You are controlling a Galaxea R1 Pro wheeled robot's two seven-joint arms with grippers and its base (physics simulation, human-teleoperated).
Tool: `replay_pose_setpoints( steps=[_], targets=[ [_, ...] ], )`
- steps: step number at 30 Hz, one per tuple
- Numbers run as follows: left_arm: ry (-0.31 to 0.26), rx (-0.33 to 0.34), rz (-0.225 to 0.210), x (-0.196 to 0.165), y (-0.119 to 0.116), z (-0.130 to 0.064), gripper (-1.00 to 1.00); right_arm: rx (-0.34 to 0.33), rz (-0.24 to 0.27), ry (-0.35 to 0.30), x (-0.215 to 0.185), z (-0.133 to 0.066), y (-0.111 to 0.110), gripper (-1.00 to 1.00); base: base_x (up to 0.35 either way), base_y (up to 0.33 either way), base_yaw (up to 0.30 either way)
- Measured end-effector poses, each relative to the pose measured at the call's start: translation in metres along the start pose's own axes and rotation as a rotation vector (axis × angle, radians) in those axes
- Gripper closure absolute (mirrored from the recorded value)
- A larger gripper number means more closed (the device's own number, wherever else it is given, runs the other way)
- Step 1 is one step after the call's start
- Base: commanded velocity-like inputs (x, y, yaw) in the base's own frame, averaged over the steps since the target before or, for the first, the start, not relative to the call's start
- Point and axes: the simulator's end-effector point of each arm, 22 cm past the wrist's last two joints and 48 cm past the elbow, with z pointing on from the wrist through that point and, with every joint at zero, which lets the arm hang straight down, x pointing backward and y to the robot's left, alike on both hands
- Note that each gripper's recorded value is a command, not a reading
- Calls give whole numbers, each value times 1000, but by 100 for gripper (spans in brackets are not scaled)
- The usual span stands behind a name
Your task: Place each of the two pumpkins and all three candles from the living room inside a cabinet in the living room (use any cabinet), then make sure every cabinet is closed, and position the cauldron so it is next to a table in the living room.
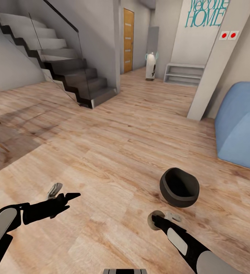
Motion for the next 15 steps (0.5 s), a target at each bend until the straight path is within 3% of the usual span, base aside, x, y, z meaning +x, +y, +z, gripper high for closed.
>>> replay_pose_setpoints(
  steps=[3, 11, 15],
  targets=[
    [0, 0, 0, -3, -5, -3, -100, 1, 0, 1, -4, -5, 2, 100, -66, 5, 0],
    [1, -1, 0, -10, -19, -12, -100, -1, -4, 2, -15, -18, 9, 100, -264, 77, 0],
    [0, 0, 0, -14, -26, -17, -100, -2, -7, 1, -21, -25, 12, 100, -95, 25, 90]
  ],
)
